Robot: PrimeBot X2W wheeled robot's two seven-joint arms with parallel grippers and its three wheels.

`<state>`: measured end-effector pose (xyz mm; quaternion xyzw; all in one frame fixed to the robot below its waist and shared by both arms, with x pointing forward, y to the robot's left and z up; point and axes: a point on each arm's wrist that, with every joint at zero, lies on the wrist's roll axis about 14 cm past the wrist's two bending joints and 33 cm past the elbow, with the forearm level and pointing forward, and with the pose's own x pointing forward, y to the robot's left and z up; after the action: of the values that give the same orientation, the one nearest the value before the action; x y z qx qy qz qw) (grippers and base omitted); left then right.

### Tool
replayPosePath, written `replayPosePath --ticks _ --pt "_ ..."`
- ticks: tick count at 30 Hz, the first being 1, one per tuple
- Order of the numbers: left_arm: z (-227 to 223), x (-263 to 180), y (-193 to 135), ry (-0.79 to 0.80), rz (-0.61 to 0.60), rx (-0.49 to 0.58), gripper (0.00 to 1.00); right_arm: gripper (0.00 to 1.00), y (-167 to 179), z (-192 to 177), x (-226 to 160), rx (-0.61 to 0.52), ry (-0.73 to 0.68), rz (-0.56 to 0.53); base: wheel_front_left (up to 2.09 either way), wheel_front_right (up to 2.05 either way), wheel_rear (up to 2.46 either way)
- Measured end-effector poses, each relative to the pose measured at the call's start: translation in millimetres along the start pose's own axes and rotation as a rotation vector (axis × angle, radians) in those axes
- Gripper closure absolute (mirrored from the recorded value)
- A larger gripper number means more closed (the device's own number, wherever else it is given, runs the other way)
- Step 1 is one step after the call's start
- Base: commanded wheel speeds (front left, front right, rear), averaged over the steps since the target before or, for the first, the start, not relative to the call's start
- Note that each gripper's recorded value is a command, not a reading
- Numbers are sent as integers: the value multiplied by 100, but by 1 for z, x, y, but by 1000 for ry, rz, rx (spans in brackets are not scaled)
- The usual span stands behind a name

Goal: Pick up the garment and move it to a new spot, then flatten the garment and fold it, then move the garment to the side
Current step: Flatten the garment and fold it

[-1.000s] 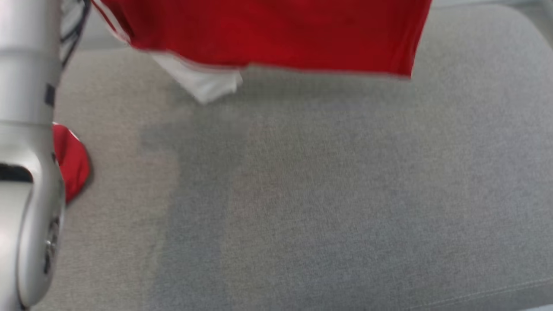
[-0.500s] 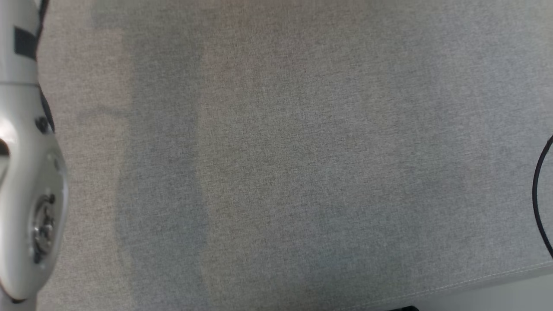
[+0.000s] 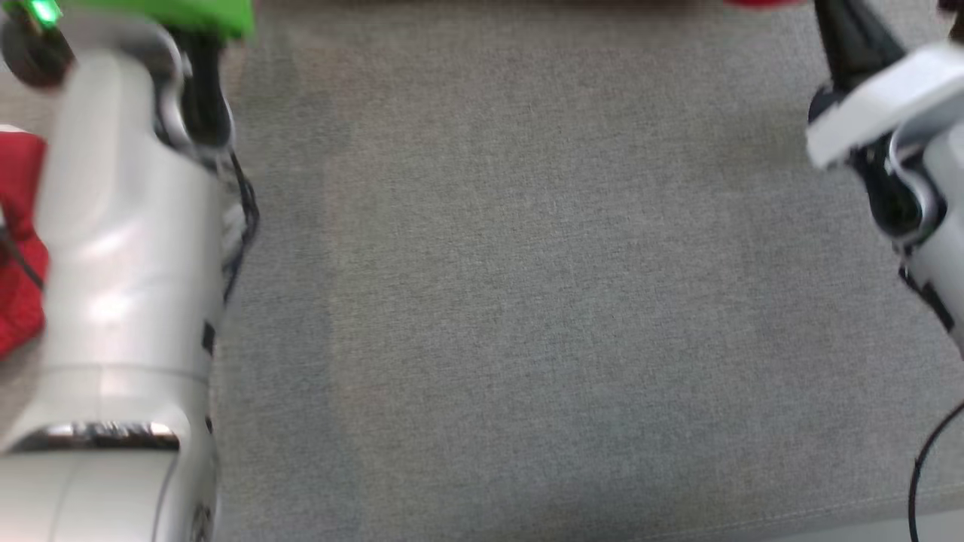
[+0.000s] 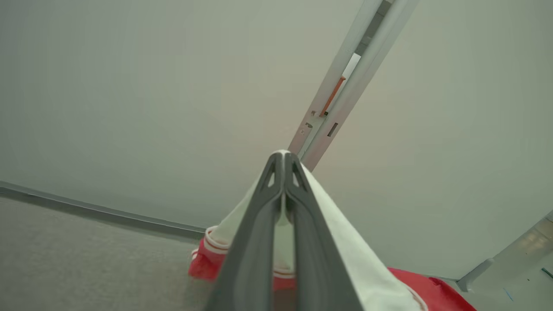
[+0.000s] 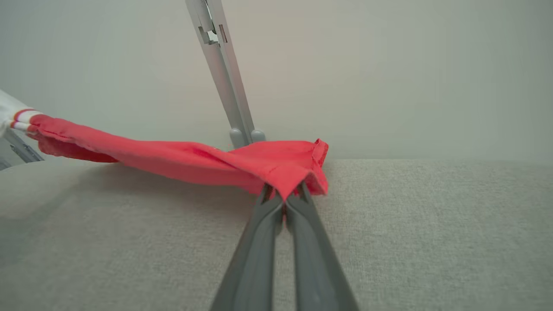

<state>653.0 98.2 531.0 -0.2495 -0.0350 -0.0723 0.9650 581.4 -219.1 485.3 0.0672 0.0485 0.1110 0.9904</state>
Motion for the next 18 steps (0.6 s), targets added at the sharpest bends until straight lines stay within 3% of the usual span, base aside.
replayPosePath --ticks 5,18 --pt "-39 -61 23 154 41 69 100 100 6 -33 -41 28 113 23 0 0 0" --pt "-48 -186 54 295 75 205 100 100 45 -63 -110 36 297 142 0 0 0"
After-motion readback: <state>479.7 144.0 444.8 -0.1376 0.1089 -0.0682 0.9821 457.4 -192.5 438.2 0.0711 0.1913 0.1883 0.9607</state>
